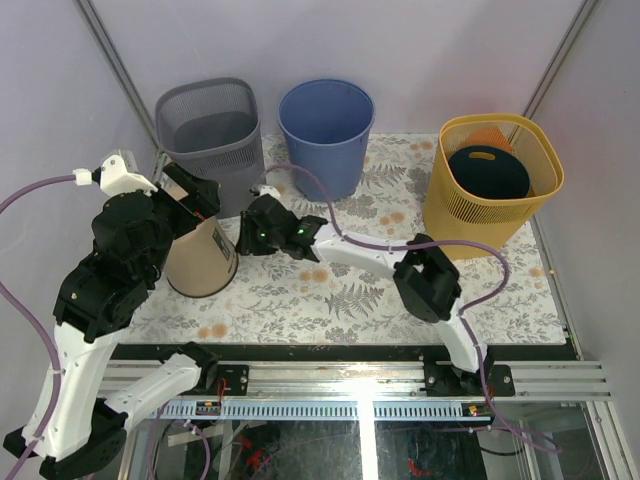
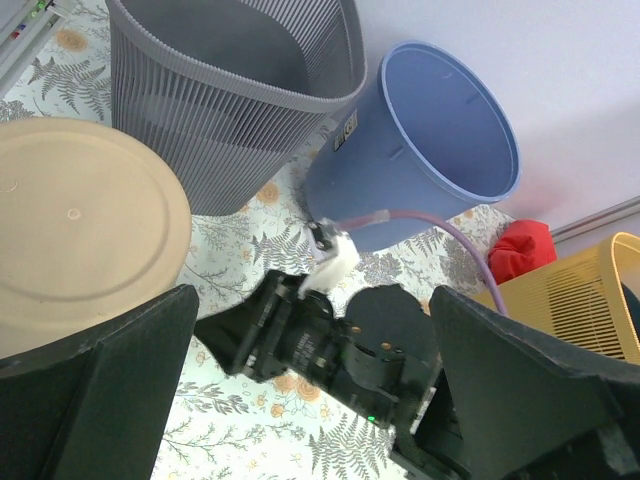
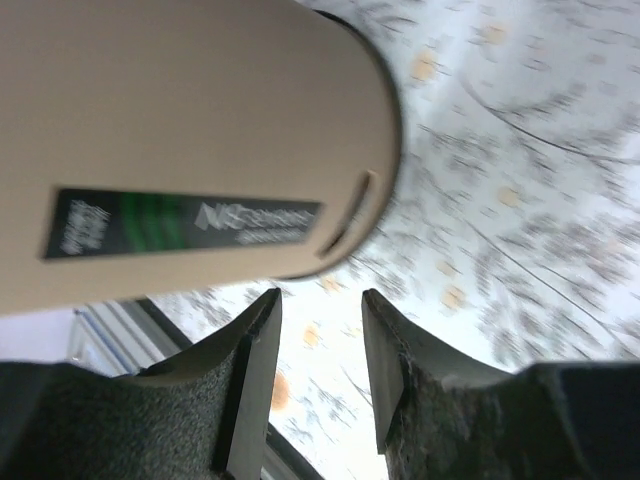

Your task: Turn the large container upside down

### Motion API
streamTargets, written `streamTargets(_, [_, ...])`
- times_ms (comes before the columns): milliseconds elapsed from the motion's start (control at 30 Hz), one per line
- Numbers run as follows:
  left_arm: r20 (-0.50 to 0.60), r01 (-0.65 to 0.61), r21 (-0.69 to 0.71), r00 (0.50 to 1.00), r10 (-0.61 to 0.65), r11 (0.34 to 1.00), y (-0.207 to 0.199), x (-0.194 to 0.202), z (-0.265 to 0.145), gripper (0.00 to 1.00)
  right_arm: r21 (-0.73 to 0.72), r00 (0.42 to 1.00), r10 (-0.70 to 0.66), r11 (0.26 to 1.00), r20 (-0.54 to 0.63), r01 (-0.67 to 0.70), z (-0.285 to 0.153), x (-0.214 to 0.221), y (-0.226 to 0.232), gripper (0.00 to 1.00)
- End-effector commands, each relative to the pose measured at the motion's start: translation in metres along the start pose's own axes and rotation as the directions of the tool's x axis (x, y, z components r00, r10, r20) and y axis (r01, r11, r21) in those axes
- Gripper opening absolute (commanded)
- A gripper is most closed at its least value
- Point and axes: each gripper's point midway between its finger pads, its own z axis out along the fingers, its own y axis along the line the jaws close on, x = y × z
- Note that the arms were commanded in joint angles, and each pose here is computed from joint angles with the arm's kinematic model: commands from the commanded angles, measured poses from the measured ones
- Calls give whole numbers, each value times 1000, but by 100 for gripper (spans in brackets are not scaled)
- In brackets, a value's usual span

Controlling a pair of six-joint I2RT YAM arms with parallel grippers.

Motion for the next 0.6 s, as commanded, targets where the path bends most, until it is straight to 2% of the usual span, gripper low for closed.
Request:
streamTargets(0, [33, 3, -15, 999, -3, 1000, 3, -9, -2, 100, 12, 989, -27, 1000, 142, 26, -74, -72, -9, 45])
streamTargets(133, [21, 0, -13, 1000, 0, 1000, 3, -1, 4, 100, 114, 954, -161, 984, 251, 137, -127, -126, -20, 48])
streamTargets(233, [-5, -9, -12, 1000, 9, 1000, 3, 11, 12, 100, 179, 928, -237, 965, 289, 191, -149, -169, -25, 49])
streamTargets(500, [-62, -34, -7, 998, 34, 999, 4, 32, 23, 100, 304, 854, -392, 906, 343, 294, -151, -259, -50, 50])
streamTargets(567, [-77, -40, -3, 996, 40, 999, 2, 36, 25, 100, 315, 836, -429, 891, 343, 328, -140, -267, -56, 50])
